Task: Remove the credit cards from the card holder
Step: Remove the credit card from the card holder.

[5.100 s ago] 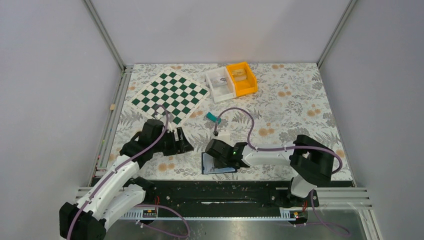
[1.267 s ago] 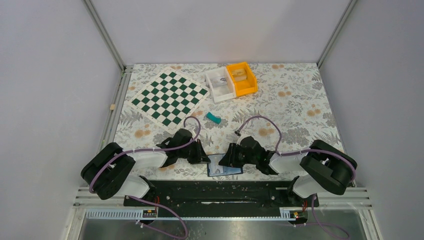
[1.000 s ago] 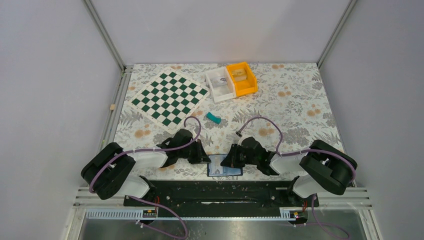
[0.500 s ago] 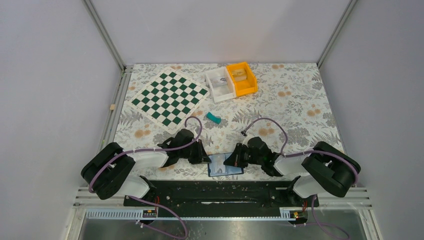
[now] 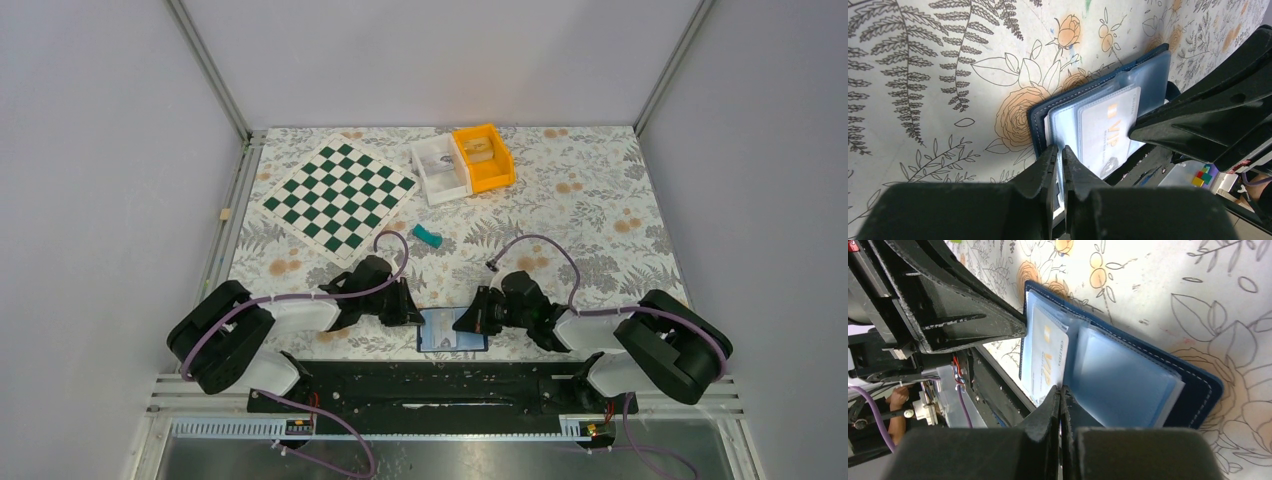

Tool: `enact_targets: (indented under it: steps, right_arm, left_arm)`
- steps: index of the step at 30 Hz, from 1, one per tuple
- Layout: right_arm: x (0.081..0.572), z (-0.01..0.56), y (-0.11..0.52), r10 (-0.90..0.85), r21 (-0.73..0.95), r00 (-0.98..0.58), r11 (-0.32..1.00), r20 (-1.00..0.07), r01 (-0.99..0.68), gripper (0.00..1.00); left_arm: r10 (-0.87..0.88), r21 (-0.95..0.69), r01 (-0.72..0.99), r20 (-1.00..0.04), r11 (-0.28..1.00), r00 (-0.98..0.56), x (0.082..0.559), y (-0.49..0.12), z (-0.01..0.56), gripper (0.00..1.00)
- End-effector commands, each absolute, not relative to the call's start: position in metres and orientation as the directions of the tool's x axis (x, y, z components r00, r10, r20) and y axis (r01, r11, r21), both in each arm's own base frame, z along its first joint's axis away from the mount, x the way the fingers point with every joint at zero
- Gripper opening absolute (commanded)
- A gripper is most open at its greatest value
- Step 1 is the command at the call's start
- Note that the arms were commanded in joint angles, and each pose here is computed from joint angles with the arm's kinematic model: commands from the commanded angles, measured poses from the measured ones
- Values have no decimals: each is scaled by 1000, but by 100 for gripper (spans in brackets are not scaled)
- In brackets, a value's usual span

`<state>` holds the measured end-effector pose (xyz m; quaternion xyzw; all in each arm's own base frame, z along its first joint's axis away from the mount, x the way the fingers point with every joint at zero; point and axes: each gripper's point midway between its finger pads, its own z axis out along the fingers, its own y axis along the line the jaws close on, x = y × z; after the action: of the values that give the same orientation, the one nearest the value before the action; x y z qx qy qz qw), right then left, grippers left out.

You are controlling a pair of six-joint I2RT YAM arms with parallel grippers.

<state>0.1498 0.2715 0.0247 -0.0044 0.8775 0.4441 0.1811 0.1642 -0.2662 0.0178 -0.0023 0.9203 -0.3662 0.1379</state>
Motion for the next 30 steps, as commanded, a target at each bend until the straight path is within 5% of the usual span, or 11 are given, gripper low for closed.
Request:
enact_targets:
  steps: [1, 30]
  right_arm:
    - [148, 38, 281, 80, 791, -941, 568, -330, -229, 0]
    - [148, 47, 251, 96, 790, -960, 592, -264, -158, 0]
  left_arm:
    - [-87, -523, 54, -241, 850, -967, 157, -233, -20, 11]
    - [-81, -514, 57, -242, 856, -967, 159, -234, -16, 11]
